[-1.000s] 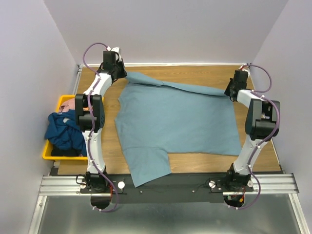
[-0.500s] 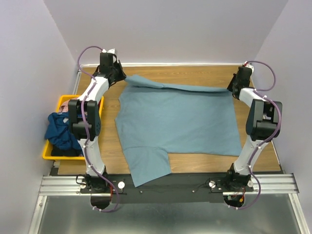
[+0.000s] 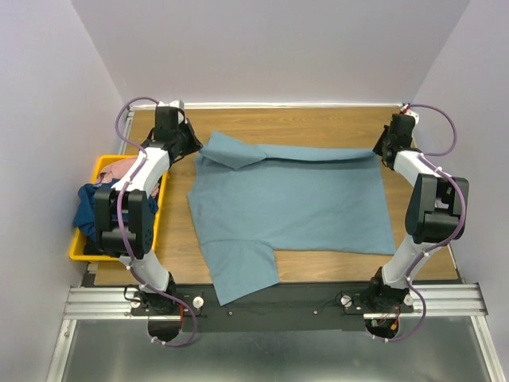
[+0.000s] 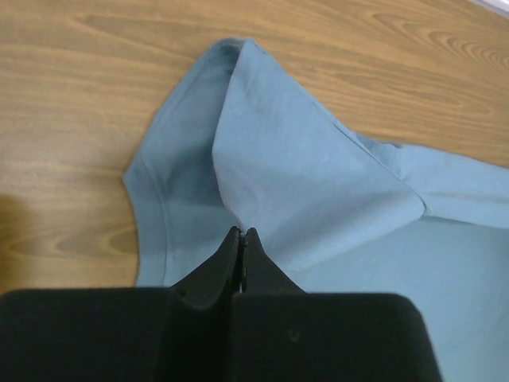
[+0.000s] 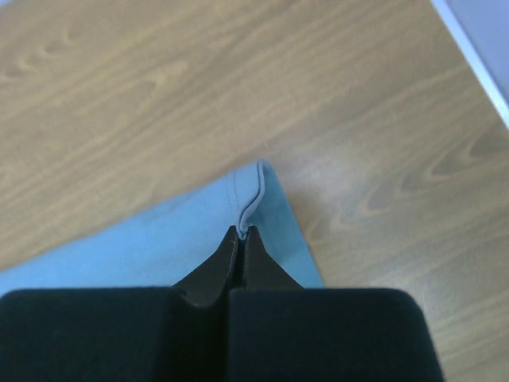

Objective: Fold and stack the t-shirts
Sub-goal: Fold the tshirt

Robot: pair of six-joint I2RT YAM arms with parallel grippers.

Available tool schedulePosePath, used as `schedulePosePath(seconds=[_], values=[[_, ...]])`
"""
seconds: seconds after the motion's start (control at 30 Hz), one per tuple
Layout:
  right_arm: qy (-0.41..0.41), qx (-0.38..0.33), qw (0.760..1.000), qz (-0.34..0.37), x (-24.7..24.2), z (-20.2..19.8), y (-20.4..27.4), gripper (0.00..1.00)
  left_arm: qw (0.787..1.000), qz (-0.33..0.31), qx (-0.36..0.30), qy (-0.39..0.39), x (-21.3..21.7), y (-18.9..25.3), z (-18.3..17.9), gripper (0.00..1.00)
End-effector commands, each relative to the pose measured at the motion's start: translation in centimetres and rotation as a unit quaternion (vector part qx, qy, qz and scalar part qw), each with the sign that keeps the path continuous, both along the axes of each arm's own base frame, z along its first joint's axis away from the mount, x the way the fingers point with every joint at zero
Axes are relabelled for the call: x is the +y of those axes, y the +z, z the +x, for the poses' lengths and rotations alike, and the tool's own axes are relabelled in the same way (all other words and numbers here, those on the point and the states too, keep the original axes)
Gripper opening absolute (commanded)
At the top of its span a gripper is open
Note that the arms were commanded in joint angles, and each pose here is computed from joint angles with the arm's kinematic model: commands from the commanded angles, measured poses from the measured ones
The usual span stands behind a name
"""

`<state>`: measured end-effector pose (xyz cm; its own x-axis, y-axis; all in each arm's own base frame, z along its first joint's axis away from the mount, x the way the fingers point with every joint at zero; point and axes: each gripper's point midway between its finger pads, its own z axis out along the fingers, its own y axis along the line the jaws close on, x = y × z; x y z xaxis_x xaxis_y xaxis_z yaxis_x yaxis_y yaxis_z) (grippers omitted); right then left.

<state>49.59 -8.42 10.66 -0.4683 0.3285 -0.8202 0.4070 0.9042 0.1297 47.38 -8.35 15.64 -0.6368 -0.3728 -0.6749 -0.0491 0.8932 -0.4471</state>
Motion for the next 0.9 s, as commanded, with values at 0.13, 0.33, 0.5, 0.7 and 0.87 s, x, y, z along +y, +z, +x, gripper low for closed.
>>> schedulePosePath(seconds=[0.13,0.33,0.5,0.7,0.87], values=[[-0.034,0.054,0.998,0.001,-0.9,-3.4,-3.1,0.01,0.999,-0.04,-0.014,0.018,-0.2,1.7,-3.9,0.0],[-0.04,0.072,0.997,0.002,-1.0,-3.7,-4.6,0.01,0.996,-0.087,-0.01,0.024,-1.1,1.5,-6.5,0.0],[-0.039,0.079,0.996,0.008,-0.8,-3.5,-5.4,0.01,0.994,-0.103,-0.006,0.027,-1.6,0.1,-7.9,0.0],[-0.038,0.103,0.994,0.022,-0.4,-4.2,-7.3,0.01,0.993,-0.11,0.022,0.027,-1.9,-2.7,-8.5,0.0],[-0.044,0.125,0.991,0.021,-0.5,-5.0,-8.7,0.04,0.993,-0.114,0.027,0.014,-2.6,-2.9,-8.7,0.0]])
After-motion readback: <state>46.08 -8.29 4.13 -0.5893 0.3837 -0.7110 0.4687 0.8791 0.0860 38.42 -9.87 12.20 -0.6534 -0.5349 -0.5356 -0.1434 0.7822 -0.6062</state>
